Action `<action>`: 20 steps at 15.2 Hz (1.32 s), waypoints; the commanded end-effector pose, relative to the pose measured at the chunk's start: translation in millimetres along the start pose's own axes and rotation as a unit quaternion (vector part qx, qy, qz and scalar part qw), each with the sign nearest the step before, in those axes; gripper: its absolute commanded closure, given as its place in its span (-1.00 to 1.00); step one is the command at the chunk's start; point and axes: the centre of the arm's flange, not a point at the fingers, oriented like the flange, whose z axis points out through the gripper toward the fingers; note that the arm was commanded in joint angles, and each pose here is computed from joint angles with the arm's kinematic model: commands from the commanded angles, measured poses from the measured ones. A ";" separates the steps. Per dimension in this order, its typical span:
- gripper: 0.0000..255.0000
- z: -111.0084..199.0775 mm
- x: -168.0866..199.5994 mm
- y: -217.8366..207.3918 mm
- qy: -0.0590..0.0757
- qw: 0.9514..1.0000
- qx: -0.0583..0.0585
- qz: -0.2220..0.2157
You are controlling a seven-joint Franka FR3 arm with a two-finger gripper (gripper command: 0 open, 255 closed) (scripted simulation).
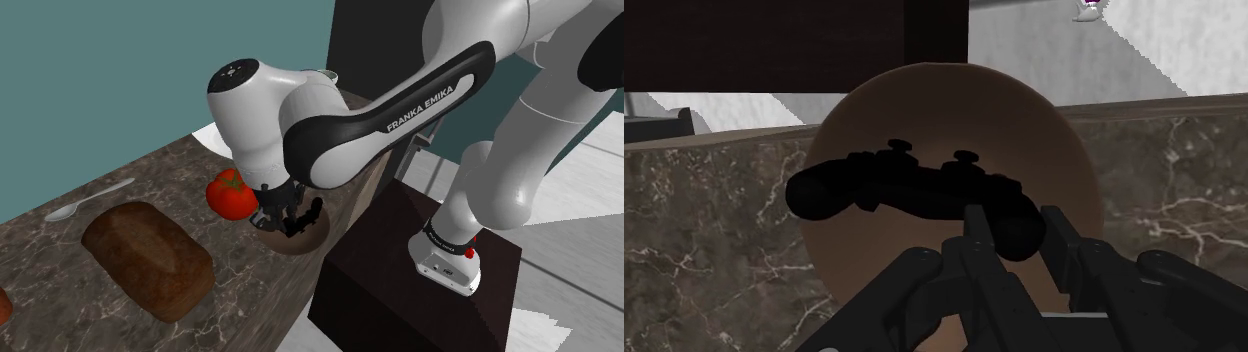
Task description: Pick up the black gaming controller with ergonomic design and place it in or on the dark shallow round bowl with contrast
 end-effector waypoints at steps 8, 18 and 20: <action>-1.00 0.3 0.0 0.1 0.000 1.000 0.000 0.000; -1.00 -49.7 0.0 0.1 0.000 1.000 0.000 0.000; -1.00 -49.7 0.0 0.1 0.000 1.000 0.000 0.000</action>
